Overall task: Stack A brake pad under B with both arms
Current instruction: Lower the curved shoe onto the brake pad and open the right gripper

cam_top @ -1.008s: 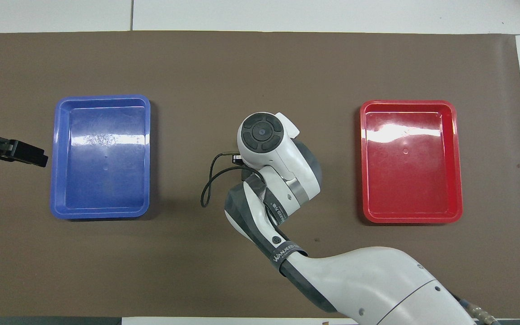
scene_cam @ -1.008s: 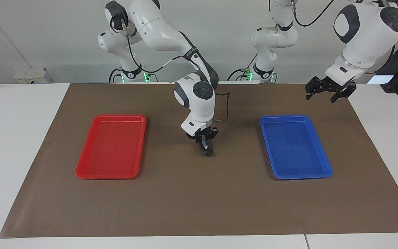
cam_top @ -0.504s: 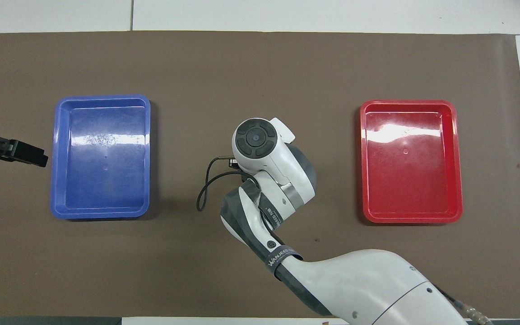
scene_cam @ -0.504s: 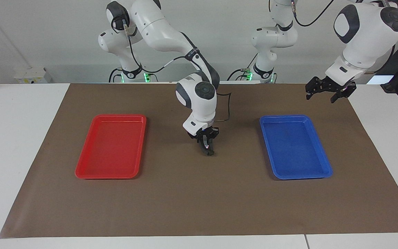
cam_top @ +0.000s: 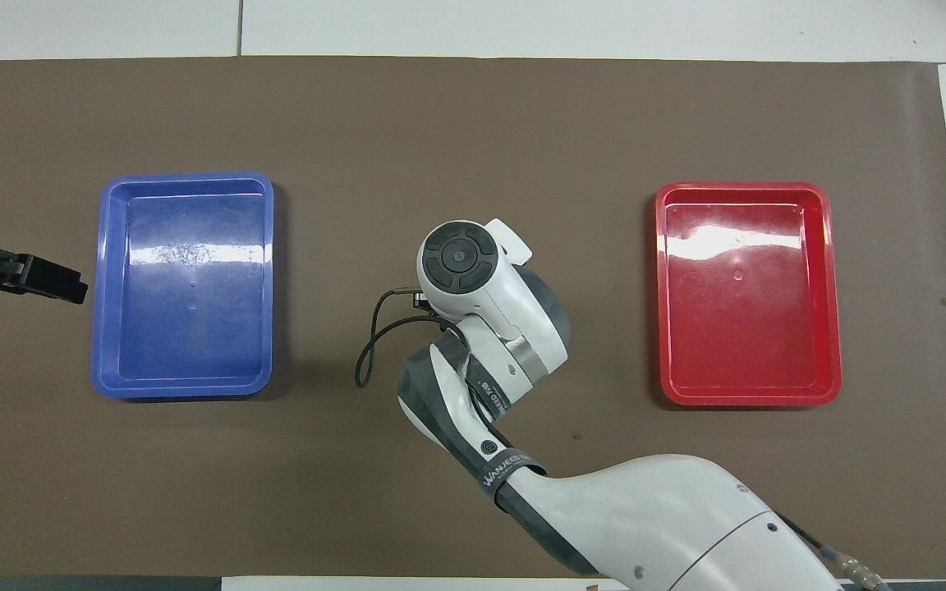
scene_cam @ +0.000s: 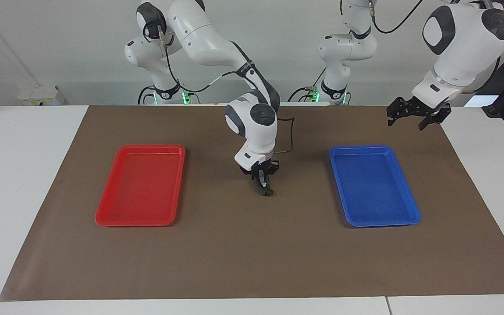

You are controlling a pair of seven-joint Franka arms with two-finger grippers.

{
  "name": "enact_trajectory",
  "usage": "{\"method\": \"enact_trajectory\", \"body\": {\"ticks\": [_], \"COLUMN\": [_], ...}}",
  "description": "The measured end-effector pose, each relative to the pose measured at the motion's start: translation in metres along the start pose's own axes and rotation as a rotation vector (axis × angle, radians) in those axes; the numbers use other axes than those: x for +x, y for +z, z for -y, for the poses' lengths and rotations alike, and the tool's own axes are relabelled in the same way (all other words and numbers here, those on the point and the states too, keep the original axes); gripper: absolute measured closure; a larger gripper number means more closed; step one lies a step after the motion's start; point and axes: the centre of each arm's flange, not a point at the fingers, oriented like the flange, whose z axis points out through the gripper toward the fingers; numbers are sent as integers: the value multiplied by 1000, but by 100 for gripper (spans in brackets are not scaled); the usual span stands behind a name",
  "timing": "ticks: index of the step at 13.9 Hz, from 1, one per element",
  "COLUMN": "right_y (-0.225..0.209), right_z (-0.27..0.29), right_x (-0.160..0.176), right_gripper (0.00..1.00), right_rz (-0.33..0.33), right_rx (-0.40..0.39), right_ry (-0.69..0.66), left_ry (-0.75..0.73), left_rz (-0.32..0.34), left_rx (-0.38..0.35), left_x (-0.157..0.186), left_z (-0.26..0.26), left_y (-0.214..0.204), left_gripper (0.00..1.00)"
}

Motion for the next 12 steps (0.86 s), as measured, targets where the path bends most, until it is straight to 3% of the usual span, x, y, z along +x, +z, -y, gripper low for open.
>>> {"method": "enact_trajectory", "body": {"ticks": [2,8,12], "right_y": [0,-7,-69], "right_z": [0,1,-38], "right_x": [0,3,24], "right_gripper": [56,0,0], "right_rz": [0,-13,-52], "right_rx": [0,9,11], "right_ry": [3,41,99], "left_ry": [0,0,0], "left_rz": [0,0,0], "left_rx": [0,0,0], "left_x": [0,0,0], "left_z": [0,0,0], "left_y": [0,0,0], "left_gripper": [0,0,0]}}
